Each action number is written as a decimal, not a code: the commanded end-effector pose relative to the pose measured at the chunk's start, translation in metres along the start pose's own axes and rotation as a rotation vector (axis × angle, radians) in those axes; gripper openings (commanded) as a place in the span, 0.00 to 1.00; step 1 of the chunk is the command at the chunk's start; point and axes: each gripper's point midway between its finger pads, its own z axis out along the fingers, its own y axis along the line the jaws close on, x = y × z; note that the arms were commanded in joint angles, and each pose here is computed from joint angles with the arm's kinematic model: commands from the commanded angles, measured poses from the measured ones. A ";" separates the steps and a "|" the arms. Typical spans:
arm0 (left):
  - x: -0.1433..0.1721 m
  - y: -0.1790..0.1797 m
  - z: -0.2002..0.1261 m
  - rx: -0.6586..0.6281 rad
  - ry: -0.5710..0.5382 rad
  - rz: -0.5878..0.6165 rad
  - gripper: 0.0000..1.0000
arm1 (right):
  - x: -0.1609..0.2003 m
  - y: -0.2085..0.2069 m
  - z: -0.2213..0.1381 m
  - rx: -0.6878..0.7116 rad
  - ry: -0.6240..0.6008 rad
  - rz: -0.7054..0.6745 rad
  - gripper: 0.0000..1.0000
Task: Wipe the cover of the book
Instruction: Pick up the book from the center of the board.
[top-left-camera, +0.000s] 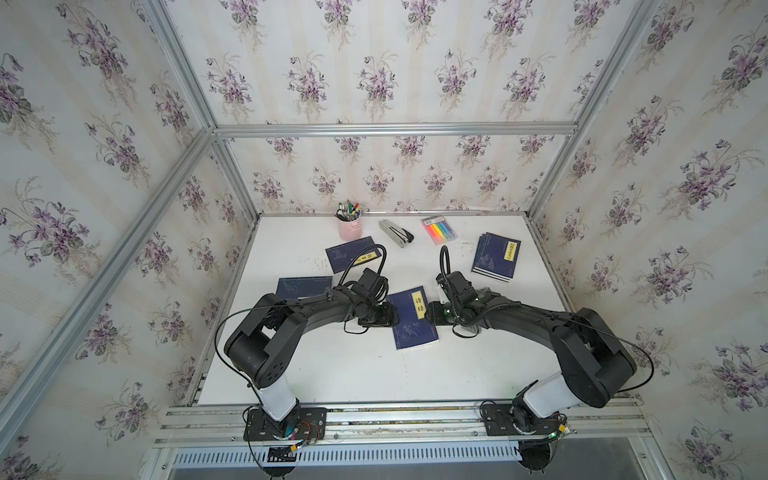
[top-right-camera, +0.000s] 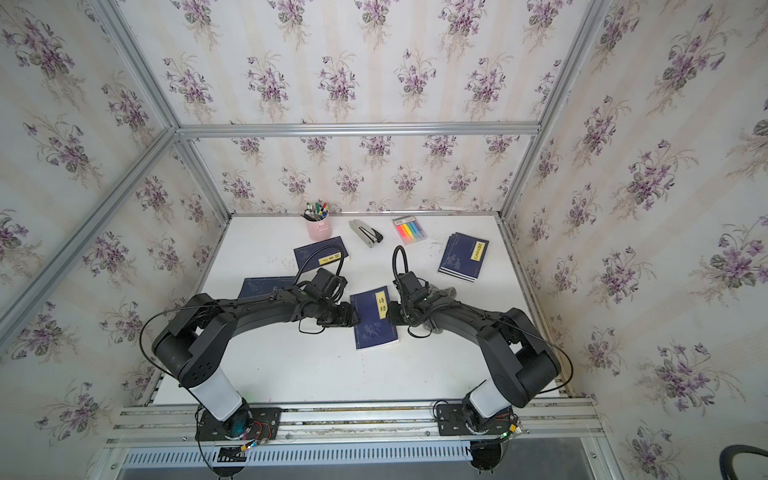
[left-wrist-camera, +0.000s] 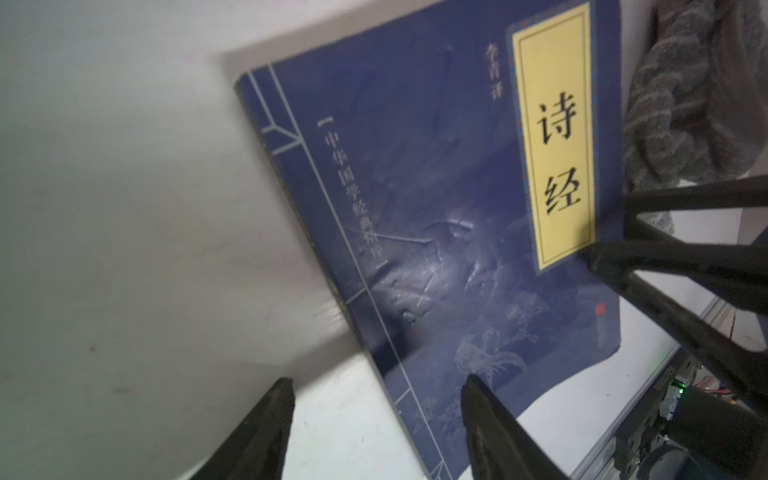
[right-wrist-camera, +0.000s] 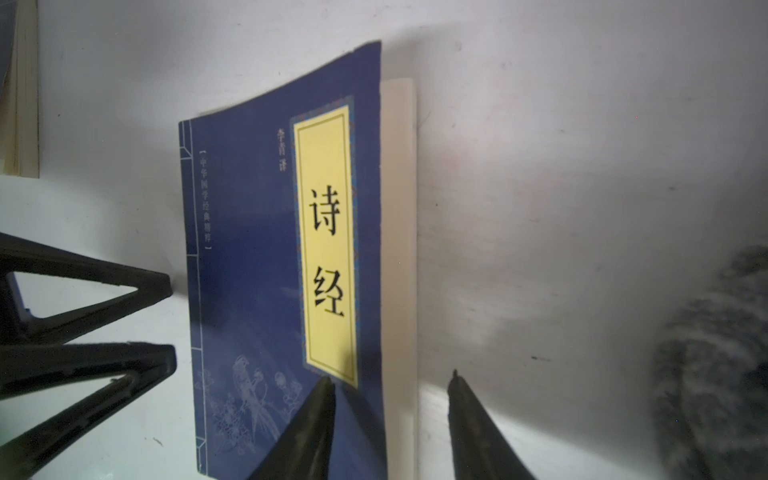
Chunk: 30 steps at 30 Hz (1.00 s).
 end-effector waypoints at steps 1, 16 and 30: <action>-0.001 0.002 0.009 0.001 -0.004 -0.031 0.65 | -0.003 -0.005 0.005 0.036 -0.002 -0.001 0.42; -0.018 -0.031 0.015 0.177 -0.046 -0.073 0.57 | 0.039 -0.004 0.038 -0.051 0.136 0.071 0.22; -0.034 -0.042 -0.002 0.178 -0.096 -0.037 0.17 | 0.038 -0.009 0.034 -0.038 0.095 0.090 0.45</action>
